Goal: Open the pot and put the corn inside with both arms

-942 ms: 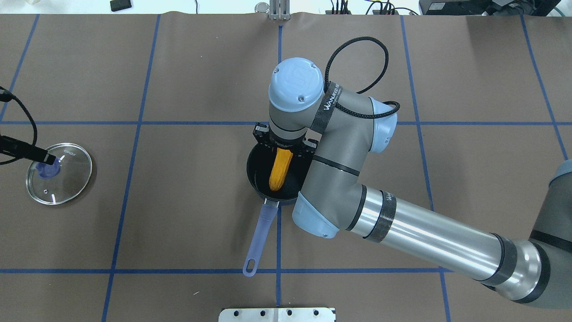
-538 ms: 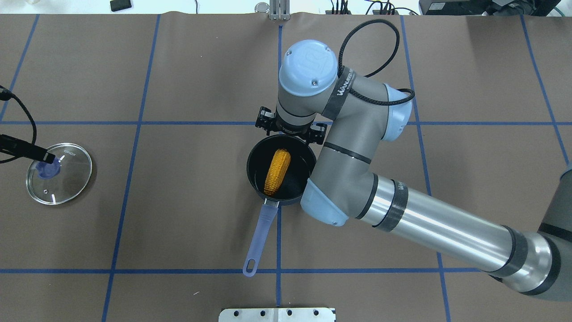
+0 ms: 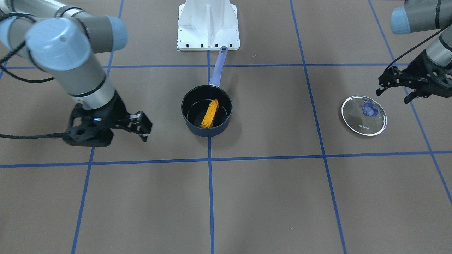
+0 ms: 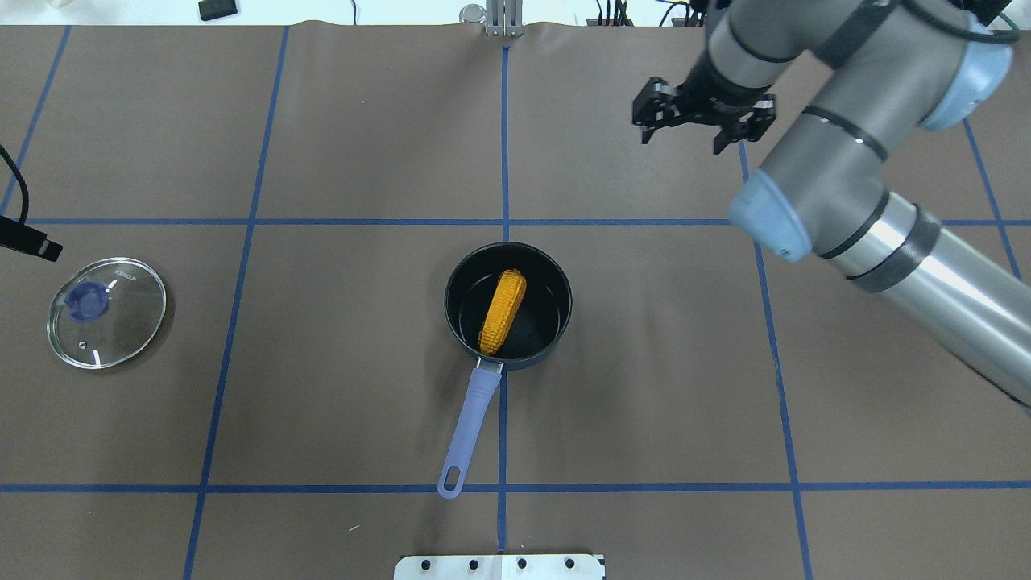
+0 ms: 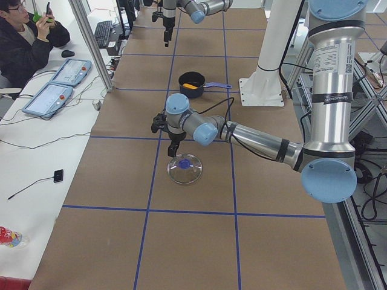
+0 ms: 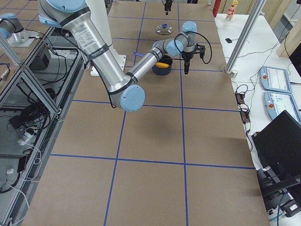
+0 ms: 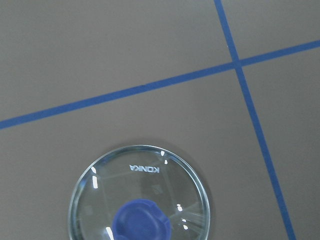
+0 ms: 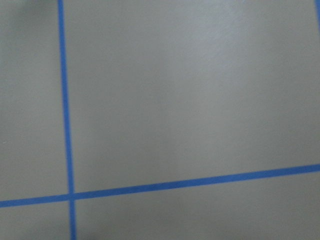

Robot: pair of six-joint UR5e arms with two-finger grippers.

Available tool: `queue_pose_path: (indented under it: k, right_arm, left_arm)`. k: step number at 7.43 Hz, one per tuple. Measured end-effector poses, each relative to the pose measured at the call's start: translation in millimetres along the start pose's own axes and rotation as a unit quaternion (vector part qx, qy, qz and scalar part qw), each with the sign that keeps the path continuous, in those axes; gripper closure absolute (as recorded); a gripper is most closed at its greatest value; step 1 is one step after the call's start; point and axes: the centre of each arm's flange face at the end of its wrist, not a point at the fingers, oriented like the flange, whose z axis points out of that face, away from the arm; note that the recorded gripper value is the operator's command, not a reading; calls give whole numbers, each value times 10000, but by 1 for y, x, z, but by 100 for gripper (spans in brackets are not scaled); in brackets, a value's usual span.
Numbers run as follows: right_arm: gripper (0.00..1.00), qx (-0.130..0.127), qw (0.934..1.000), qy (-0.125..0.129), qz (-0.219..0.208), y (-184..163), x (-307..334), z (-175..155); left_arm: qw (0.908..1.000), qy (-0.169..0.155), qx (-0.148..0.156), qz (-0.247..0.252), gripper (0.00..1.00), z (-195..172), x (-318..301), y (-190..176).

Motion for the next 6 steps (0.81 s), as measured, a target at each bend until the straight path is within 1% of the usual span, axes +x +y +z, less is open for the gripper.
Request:
queue_pose_path:
  k: [1,3,4,6]
  right_arm:
    - [0,-68,9994,73,-341,-19,70,-10]
    - [0,-228,9965,82,-805,-33,188,-28]
    - [0,-294,9947,75,-980,-34,238,-33]
    - [0,-378,9924,137,-1167,-38,312,-34]
  left_arm:
    - [10000,8,-22,67,2,-18,-13,-8]
    - [9998,-70,-15,196,2,-39,-42,-13]
    - [9996,-122,-14,258,2,-43,-60,-12]
    - [9990,-226,-3,398,2,-49,-103,-14]
